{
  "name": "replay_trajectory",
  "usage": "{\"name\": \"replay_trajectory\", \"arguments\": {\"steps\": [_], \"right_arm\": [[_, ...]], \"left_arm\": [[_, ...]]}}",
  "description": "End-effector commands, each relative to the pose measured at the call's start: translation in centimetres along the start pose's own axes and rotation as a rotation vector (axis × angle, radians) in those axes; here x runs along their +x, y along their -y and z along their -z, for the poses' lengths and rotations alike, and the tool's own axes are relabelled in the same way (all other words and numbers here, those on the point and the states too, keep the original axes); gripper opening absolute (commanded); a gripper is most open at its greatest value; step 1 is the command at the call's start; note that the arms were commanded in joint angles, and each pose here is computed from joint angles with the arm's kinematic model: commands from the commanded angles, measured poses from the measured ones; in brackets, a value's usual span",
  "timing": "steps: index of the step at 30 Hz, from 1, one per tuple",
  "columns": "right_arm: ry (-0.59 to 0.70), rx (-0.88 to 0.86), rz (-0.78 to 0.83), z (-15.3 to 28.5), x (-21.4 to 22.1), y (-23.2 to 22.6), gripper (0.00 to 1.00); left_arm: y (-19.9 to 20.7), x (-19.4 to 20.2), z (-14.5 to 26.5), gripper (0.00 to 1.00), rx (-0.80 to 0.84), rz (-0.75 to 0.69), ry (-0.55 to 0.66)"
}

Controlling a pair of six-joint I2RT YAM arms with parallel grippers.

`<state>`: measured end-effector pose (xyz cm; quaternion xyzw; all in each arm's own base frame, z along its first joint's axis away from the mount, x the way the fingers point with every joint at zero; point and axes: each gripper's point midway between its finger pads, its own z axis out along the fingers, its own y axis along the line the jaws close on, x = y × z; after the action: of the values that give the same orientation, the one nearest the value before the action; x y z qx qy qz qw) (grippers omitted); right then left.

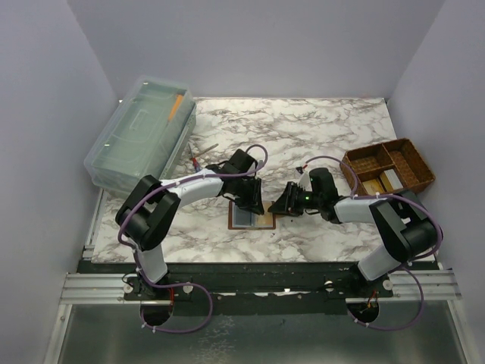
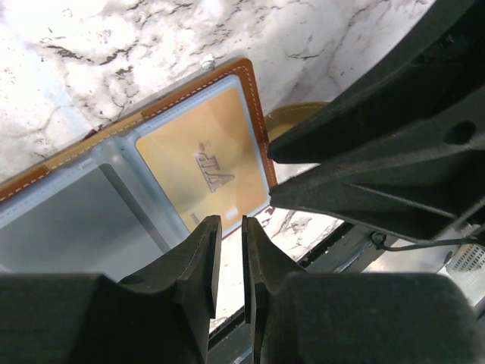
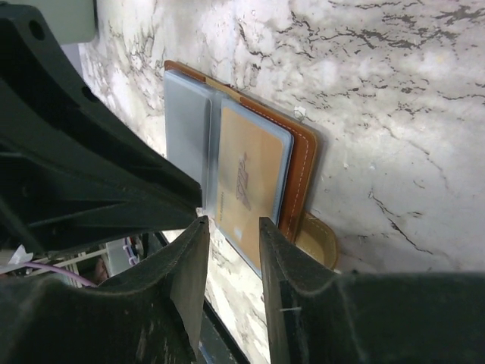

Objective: Put the credit cards into the card holder
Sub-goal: Insert the credit card into the card holder, then turn over the card slot in the card holder.

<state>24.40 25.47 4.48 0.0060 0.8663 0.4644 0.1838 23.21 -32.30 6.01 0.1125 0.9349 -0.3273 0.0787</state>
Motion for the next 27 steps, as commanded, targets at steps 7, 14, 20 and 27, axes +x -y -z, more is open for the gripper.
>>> {"name": "replay_trajectory", "arguments": {"steps": [7,14,20,27], "right_arm": [[-0.033,-0.013,-0.002,-0.2,1.1,0.2,0.38],[-0.033,-0.003,-0.002,-0.2,1.1,0.3,0.39],[-0.021,0.034,0.004,0.1,0.9,0.8,0.41],[-0.036,0.033,0.004,0.1,1.1,0.7,0.41]], "left_arm": [[-3.5,1.2,-1.5,0.2,-0.083,0.043,-0.016],[-4.5,1.8,-1.7,0.19,-0.107,0.06,-0.016],[-5.0,2.2,-1.8,0.18,-0.117,0.07,-0.02],[-5.7,3.1,-2.0,0.17,-0.132,0.092,-0.029]]}}
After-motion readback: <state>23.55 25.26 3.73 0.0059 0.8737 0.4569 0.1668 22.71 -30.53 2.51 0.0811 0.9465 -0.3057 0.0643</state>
